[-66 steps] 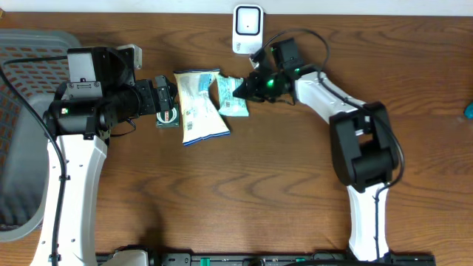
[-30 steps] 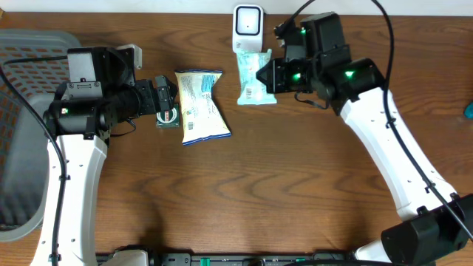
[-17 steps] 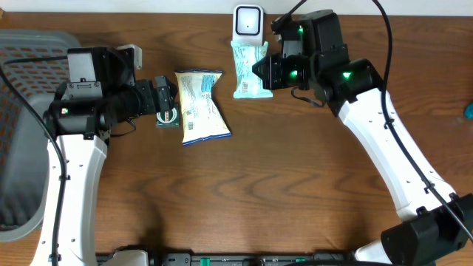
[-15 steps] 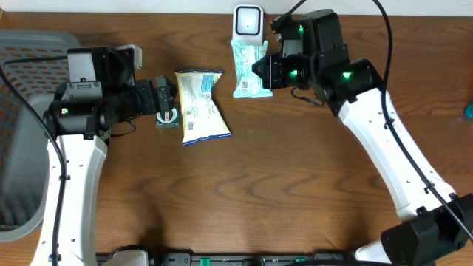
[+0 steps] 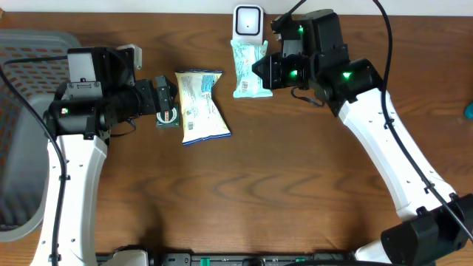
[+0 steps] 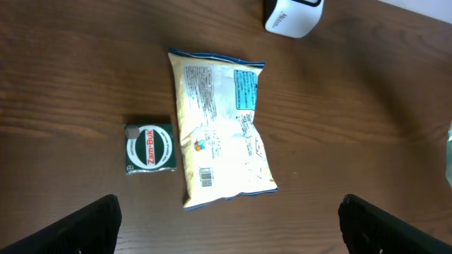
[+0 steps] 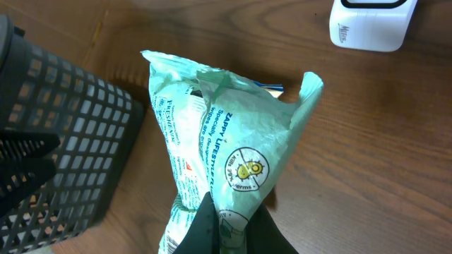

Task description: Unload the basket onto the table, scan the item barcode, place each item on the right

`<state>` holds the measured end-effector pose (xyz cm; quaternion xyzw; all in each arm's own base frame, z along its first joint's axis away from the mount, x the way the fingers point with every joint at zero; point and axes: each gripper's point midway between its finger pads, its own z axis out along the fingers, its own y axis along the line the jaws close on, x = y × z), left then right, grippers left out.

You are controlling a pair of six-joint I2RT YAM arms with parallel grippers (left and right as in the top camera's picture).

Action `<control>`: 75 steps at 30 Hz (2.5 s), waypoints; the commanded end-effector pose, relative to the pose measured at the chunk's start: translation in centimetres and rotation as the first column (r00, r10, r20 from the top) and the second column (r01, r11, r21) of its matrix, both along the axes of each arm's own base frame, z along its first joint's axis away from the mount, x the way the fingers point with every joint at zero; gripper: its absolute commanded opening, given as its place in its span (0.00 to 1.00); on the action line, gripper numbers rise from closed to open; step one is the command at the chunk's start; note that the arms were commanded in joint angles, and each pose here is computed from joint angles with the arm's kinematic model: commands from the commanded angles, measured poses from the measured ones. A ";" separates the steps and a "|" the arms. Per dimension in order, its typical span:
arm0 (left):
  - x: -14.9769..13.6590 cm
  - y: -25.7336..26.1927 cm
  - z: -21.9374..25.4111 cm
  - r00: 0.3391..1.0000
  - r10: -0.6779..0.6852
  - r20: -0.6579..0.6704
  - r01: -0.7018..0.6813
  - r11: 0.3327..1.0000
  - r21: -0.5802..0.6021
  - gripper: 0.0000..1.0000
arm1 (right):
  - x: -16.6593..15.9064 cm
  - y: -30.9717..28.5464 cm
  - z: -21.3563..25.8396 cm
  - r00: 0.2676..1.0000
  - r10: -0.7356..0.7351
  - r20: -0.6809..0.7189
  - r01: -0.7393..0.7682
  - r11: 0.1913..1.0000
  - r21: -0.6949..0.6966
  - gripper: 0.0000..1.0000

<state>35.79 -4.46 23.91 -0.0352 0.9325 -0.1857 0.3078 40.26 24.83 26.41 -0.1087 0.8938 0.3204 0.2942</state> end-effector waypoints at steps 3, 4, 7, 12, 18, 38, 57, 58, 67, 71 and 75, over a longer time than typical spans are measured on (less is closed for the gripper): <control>0.1 0.1 -0.1 1.000 -0.007 0.004 0.007 1.000 0.013 0.98 | -0.1 0.2 -0.1 1.000 0.015 0.006 -0.015 1.000 -0.006 0.01; 0.1 0.1 -0.1 1.000 -0.007 0.004 0.007 1.000 0.013 0.98 | -0.1 0.2 -0.2 1.000 0.015 0.005 -0.015 1.000 -0.007 0.01; 0.1 0.1 0.0 1.000 -0.007 0.004 0.007 1.000 0.013 0.98 | -0.1 0.0 -0.3 1.000 0.009 0.005 -0.009 1.000 -0.013 0.01; 0.1 0.1 -0.1 1.000 -0.007 0.004 0.007 1.000 0.013 0.98 | 0.1 -0.4 -0.6 1.000 -0.013 0.003 0.013 0.999 -0.036 0.01; 0.1 0.1 -0.1 1.000 -0.007 0.004 0.007 1.000 0.013 0.98 | 0.1 -0.4 -0.6 1.000 -0.013 0.004 0.013 0.999 -0.036 0.01; 0.1 0.1 -0.1 1.000 -0.007 0.004 0.007 1.000 0.013 0.98 | 2.1 -13.4 -3.5 0.875 -0.437 0.208 0.474 0.686 -0.552 0.01; 0.1 0.1 -0.1 1.000 -0.007 0.004 0.007 1.000 0.013 0.98 | -2.0 -19.7 -13.2 0.849 -0.481 0.217 0.439 0.415 -0.797 0.01; 0.1 0.1 0.0 1.000 -0.007 0.004 0.007 1.000 0.013 0.98 | -2.2 -19.8 -13.6 0.851 -0.480 0.211 0.432 0.412 -0.802 0.01; 0.1 0.1 -0.1 1.000 -0.007 0.004 0.007 1.000 0.013 0.98 | -4.6 -20.8 -16.6 0.866 -0.473 0.160 0.363 0.375 -0.853 0.01; 0.1 0.1 -0.1 1.000 -0.007 0.004 0.007 1.000 0.013 0.98 | -4.8 -20.9 -16.9 0.867 -0.474 0.153 0.355 0.373 -0.857 0.02; 0.1 0.1 -0.1 1.000 -0.007 0.004 0.007 1.000 0.013 0.98 | -5.0 -21.0 -17.0 0.869 -0.473 0.145 0.346 0.371 -0.862 0.06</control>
